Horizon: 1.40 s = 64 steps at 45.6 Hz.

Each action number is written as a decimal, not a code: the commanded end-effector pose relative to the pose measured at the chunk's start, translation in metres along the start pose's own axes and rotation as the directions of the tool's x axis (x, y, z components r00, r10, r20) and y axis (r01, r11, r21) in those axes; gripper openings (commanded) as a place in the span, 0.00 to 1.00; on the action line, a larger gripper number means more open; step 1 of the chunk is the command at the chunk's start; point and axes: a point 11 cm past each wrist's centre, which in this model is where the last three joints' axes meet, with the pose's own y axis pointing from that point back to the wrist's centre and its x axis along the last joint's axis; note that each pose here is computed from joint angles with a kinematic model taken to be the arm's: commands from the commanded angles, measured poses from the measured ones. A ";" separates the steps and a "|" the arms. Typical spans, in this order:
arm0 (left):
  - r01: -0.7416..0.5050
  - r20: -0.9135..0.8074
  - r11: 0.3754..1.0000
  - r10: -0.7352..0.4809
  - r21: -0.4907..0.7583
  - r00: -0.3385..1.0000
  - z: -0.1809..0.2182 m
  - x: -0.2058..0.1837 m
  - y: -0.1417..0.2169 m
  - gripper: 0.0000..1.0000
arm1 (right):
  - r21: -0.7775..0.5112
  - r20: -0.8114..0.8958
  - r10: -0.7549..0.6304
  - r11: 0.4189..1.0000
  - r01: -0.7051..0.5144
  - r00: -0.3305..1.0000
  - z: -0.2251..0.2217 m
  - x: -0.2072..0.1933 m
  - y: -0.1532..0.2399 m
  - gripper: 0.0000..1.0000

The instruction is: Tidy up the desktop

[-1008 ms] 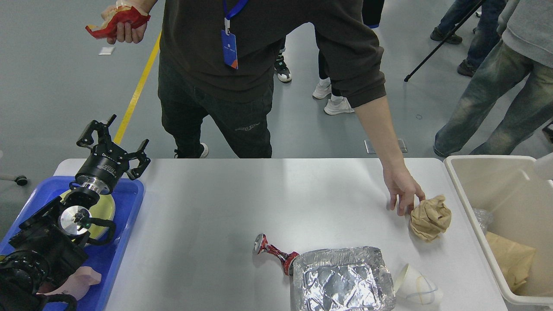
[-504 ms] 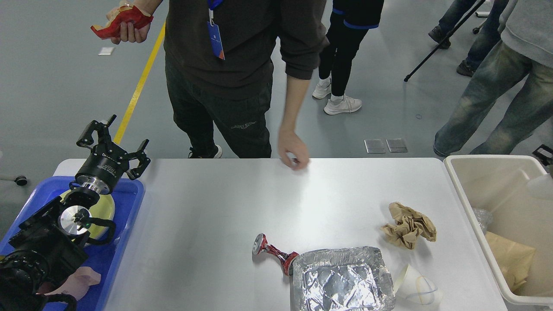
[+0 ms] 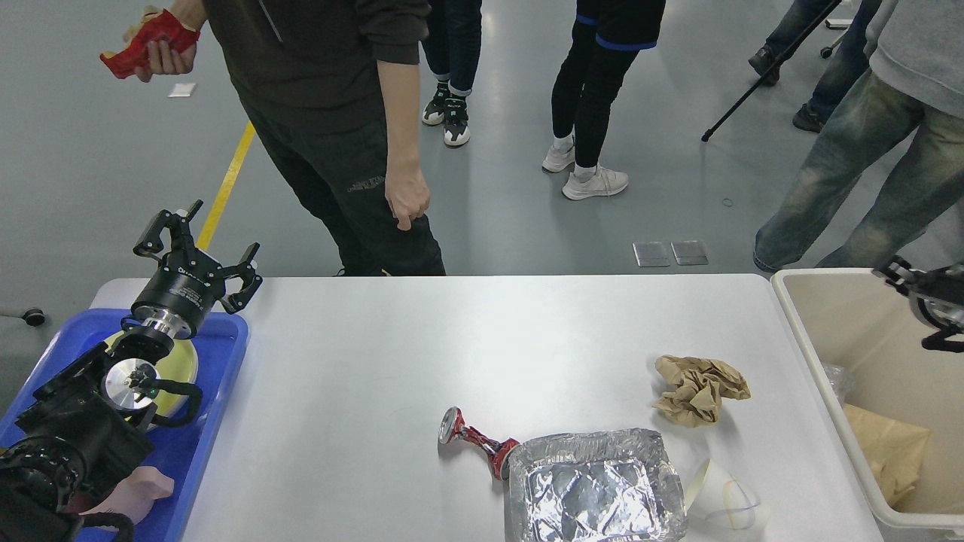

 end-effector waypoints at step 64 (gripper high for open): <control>0.000 -0.002 1.000 0.000 0.000 1.000 -0.001 0.000 0.000 0.96 | 0.058 -0.348 -0.649 0.705 0.707 0.677 -0.087 -0.122 0.087 1.00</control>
